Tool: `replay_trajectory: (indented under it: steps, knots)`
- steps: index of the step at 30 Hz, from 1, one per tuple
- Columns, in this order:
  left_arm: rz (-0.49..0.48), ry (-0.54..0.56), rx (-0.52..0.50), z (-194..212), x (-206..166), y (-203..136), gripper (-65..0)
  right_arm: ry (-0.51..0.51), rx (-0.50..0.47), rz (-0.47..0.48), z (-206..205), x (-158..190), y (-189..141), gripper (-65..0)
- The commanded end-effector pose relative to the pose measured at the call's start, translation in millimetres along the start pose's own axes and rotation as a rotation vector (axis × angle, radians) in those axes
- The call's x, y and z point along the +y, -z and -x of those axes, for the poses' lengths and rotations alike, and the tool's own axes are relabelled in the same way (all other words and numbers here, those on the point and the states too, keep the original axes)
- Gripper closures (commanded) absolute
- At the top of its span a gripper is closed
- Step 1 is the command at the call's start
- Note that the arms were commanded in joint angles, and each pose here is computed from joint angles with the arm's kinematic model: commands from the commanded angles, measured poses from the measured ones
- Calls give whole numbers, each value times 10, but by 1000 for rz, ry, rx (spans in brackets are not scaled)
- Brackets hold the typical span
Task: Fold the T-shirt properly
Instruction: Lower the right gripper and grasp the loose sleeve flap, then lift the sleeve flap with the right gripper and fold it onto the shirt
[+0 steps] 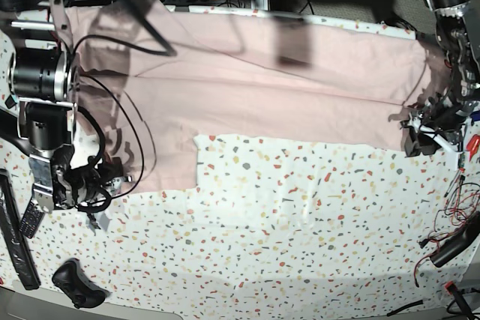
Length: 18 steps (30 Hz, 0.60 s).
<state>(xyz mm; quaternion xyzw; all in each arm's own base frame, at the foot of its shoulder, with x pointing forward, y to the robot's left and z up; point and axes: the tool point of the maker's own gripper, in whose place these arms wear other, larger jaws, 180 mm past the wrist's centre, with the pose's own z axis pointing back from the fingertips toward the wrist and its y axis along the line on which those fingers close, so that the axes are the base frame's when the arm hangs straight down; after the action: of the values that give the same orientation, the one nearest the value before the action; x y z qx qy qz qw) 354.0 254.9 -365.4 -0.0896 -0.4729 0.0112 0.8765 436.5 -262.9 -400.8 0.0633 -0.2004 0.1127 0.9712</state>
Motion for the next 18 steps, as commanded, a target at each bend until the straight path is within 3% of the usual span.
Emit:
replay_trajectory:
  steps: [1, 5, 11, 18]
  knots:
    - [2, 18, -62, -222, 22, -28, -236, -12, -84, -3, -343, -21, -197, 0]
    - [1, 18, -62, -222, 22, -28, -236, -37, -110, -35, -396, 127, -288, 0]
    - [2, 17, -62, -222, 21, -28, -236, -202, -172, 0, -237, 430, -424, 0]
    - [1, 17, -60, -218, 21, -28, -236, -352, -286, -70, 62, 1082, -668, 0]
